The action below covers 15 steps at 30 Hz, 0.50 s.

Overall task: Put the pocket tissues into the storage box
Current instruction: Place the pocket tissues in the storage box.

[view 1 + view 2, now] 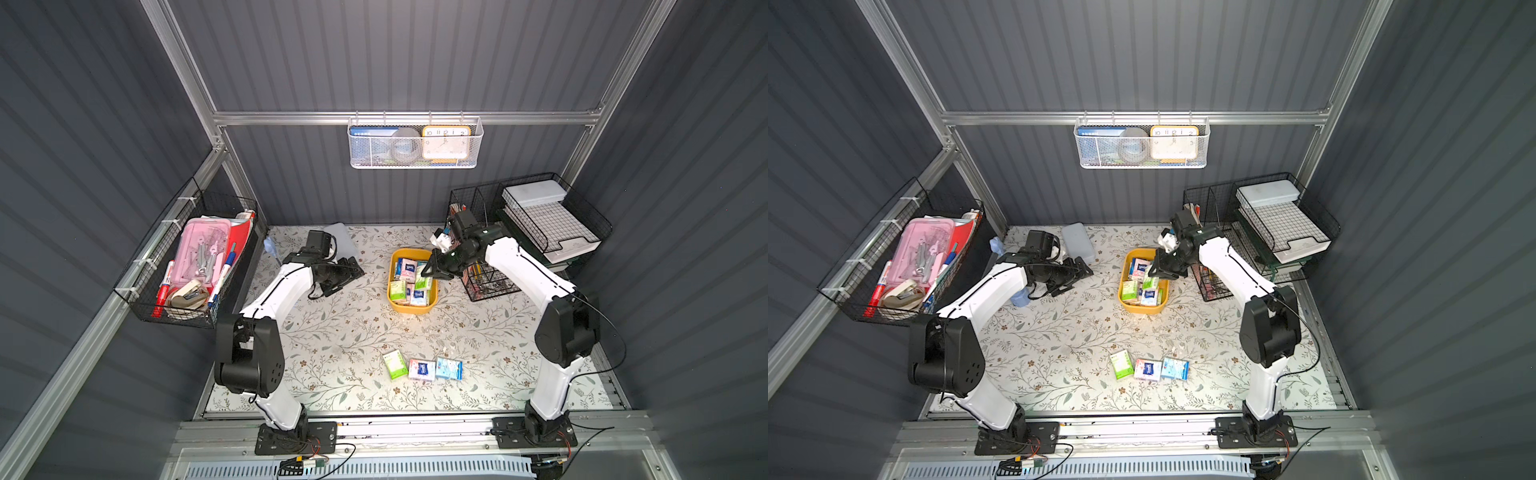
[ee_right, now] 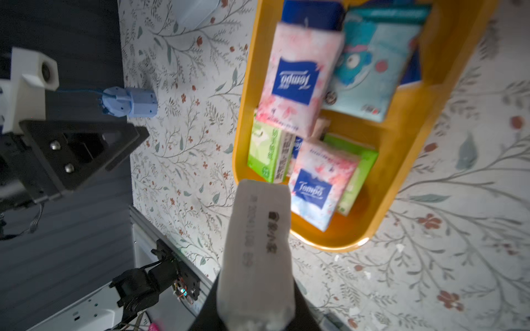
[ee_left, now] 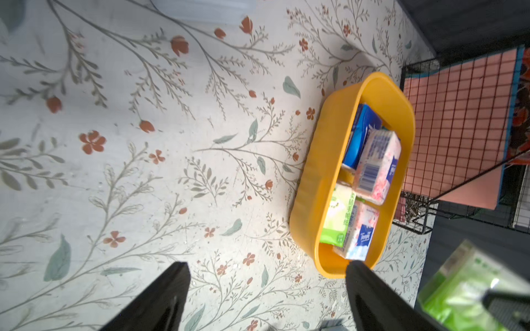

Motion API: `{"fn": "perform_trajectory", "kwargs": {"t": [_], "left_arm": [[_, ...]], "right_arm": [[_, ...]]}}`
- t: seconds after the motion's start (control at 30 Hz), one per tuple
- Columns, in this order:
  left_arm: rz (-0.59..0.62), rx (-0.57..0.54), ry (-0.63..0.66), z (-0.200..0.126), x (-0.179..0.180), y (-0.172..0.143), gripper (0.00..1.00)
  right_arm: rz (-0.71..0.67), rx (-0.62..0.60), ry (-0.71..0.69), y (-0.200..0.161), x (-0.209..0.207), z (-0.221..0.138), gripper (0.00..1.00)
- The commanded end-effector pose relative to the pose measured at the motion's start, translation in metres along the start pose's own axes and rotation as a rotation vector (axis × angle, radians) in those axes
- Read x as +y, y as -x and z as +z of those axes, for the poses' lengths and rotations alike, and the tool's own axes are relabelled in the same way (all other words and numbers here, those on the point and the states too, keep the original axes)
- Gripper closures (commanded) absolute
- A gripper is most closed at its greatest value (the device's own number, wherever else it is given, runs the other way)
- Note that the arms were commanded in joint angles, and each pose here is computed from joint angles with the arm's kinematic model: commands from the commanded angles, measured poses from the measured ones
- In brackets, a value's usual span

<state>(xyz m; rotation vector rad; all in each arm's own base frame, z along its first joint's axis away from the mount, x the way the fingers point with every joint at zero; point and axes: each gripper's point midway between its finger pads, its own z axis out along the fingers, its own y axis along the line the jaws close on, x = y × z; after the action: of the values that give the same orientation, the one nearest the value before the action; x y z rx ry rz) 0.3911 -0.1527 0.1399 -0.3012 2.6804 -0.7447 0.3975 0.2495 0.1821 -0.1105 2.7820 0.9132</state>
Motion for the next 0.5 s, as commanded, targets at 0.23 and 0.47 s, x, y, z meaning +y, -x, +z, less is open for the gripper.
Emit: {"fn": "perform_trajectory", "kwargs": {"t": [0.23,0.47], "left_arm": [[0.01,0.014,-0.033,-0.002,-0.014,-0.022,0.1],[0.011,0.014,-0.032,-0.004,-0.014,-0.024,0.1]], "right_arm": [[-0.054,0.013,-0.204,0.037,-0.043,0.025,0.83],[-0.063,0.031,-0.225,0.046,-0.051,0.039,0.82]]}}
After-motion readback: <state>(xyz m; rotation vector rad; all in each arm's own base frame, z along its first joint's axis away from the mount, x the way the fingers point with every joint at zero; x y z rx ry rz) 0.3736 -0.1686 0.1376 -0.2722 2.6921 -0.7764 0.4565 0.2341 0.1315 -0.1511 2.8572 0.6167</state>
